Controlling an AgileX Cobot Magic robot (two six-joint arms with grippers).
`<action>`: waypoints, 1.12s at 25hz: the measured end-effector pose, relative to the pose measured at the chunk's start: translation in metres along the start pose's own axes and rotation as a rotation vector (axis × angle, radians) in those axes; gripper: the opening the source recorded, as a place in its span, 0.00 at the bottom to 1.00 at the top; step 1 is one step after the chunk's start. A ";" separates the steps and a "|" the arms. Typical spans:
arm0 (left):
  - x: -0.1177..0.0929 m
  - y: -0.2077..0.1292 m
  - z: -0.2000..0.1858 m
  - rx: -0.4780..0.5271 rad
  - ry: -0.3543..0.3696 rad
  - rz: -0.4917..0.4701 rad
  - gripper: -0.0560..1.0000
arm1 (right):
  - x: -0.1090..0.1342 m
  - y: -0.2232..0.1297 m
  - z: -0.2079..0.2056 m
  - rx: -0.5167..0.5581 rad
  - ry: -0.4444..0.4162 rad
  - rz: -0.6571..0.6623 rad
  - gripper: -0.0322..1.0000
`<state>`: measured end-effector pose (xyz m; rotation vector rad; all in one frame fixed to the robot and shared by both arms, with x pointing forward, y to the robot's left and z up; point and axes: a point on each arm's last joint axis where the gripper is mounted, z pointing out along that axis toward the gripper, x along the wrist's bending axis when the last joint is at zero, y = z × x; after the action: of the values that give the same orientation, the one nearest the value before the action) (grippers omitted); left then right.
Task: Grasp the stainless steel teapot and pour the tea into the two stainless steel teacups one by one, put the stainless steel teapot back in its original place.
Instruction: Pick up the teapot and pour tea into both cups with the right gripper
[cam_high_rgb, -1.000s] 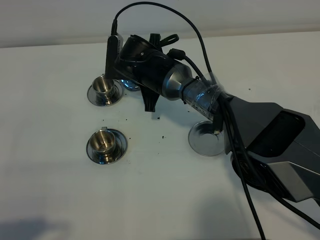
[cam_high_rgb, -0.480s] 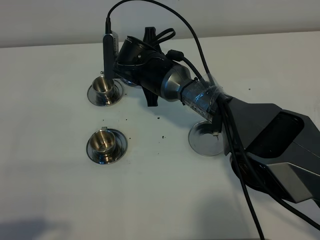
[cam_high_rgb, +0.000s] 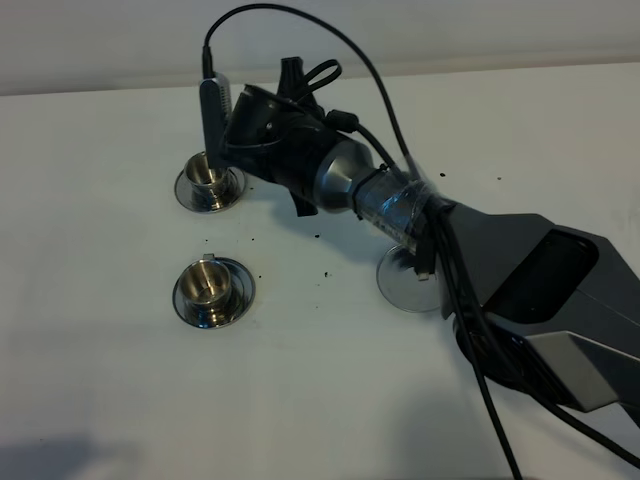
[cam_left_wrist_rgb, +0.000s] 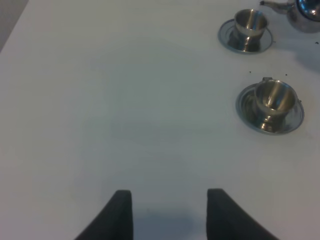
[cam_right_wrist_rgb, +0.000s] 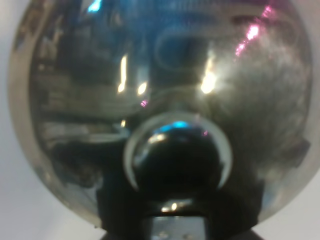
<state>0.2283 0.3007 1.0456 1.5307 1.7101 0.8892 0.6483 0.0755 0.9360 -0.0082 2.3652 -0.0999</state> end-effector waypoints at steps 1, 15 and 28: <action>0.000 0.000 0.000 0.000 0.000 0.000 0.42 | 0.000 0.001 -0.001 -0.003 -0.007 -0.005 0.21; 0.000 0.000 0.000 0.000 0.000 0.000 0.42 | 0.003 0.005 0.005 0.009 -0.054 -0.077 0.21; 0.000 0.000 0.000 0.000 0.000 0.000 0.42 | 0.006 0.005 0.013 0.029 -0.087 -0.137 0.21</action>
<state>0.2283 0.3007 1.0456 1.5307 1.7101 0.8892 0.6526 0.0795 0.9222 -0.1579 2.2746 -0.1958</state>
